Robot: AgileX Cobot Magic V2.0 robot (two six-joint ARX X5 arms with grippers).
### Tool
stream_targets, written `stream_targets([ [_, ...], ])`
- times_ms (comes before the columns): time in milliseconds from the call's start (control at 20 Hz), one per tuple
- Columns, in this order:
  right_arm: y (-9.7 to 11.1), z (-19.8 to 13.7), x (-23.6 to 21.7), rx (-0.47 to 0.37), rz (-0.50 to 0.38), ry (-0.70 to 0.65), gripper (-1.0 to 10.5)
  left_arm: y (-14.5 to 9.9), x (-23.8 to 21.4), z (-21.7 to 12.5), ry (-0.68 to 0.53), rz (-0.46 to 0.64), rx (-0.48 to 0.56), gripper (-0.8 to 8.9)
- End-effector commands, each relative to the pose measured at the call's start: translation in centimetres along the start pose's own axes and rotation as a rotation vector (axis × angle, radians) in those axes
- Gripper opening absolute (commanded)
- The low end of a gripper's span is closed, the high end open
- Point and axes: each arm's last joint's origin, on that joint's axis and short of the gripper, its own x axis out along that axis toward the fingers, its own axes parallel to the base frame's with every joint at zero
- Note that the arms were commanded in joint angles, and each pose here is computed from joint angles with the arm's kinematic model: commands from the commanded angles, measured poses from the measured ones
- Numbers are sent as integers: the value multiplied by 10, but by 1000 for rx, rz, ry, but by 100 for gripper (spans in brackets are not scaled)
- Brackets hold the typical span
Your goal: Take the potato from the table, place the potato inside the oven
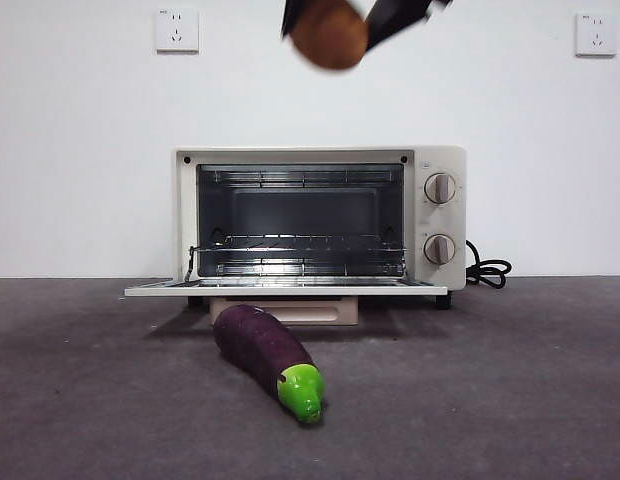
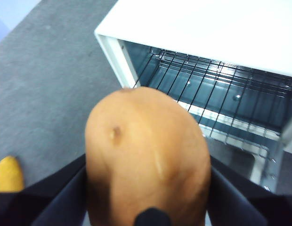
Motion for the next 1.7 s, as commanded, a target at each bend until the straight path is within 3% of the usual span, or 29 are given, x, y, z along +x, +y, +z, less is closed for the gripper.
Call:
stream_targets([
  [50, 0, -8, 33, -12, -9, 33, 122, 0, 0, -1, -4, -2, -6, -6],
  [350, 0, -22, 84, -20, -16, 62, 122, 0, 0, -1, -4, -2, -3, -6],
  [850, -9, -30, 141, -26, -30, -42, 126, 0, 0, -1, -4, 7, 24, -6],
  [1200, -32, -24, 148, 39, -77, -107, 127, 2, 7, 2, 7, 116, 32, -6],
  [1700, -38, -35, 169, 44, -85, -92, 129, -1, 26, 9, 58, 136, 64, -6],
])
